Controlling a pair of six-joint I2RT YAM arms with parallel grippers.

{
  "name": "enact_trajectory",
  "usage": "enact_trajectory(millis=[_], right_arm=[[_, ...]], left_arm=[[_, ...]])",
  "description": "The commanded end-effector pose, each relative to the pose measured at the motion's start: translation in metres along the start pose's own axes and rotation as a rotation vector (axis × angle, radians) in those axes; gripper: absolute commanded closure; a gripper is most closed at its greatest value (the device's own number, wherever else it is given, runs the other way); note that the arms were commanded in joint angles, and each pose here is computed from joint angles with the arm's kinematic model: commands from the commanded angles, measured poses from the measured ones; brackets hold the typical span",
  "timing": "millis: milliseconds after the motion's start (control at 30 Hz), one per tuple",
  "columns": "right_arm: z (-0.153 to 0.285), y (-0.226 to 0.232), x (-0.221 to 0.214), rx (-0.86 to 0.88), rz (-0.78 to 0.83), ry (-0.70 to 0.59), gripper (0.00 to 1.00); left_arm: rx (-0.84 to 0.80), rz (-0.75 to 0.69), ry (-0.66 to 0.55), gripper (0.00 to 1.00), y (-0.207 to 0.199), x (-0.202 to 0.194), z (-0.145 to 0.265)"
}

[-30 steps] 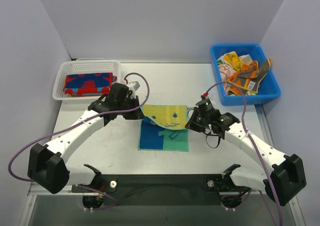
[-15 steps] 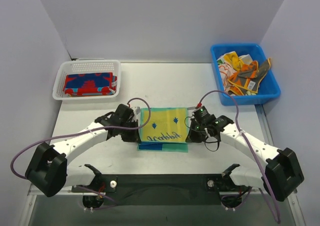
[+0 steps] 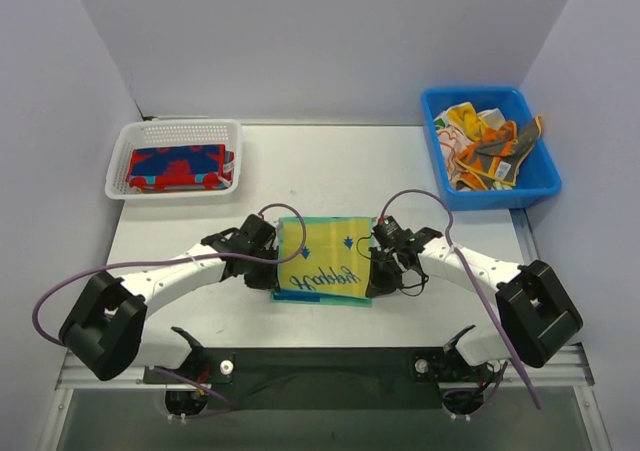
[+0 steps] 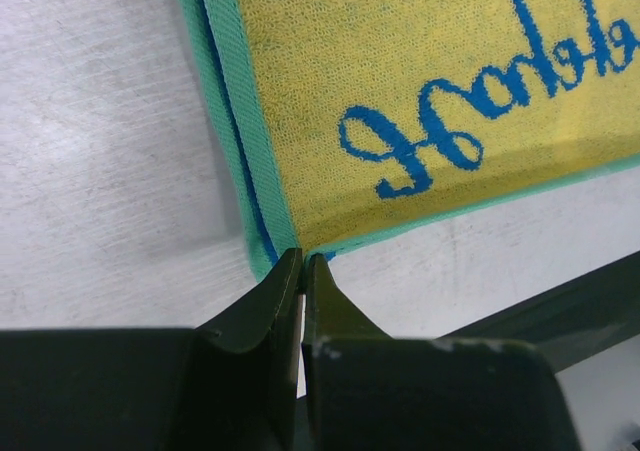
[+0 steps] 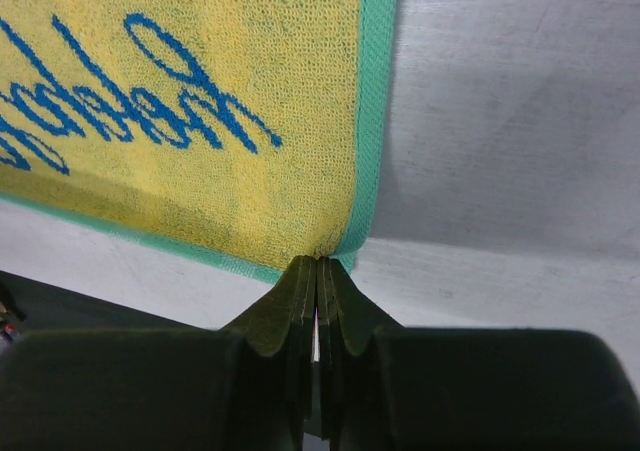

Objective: Fold and stack the towels
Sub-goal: Fold the towel

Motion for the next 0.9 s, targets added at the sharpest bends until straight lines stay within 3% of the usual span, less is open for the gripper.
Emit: enact_trajectory(millis=[0, 233, 500, 867], right_arm=[[0.001, -0.002, -0.005, -0.006, 0.031, 0.034, 1.00], [0.012, 0.002, -0.001, 0.012, 0.028, -0.022, 1.00], [0.062, 0.023, 0.027, 0.088, 0.068, -0.183, 1.00], [0.115, 0.018, 0.090, 0.031, 0.052, -0.394, 1.00]], left_arm=[[0.007, -0.034, -0.150, 1.00, -0.011, 0.021, 0.016], [-0.026, -0.203, -0.353, 1.00, -0.046, 0.069, 0.069], [0.025, -0.377, -0.535, 1.00, -0.068, 0.107, 0.117], [0.047, -0.359, -0.684, 1.00, -0.088, 0.177, 0.144]])
Point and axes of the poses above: each gripper's point midway between its finger pads, its own z axis back along the fingers, its own y axis along the line the jaws close on, x = y × z, the point moved 8 cm from there along z, back along the fingers, and after that the axes turned 9 degrees about z, right-handed, at the moved point
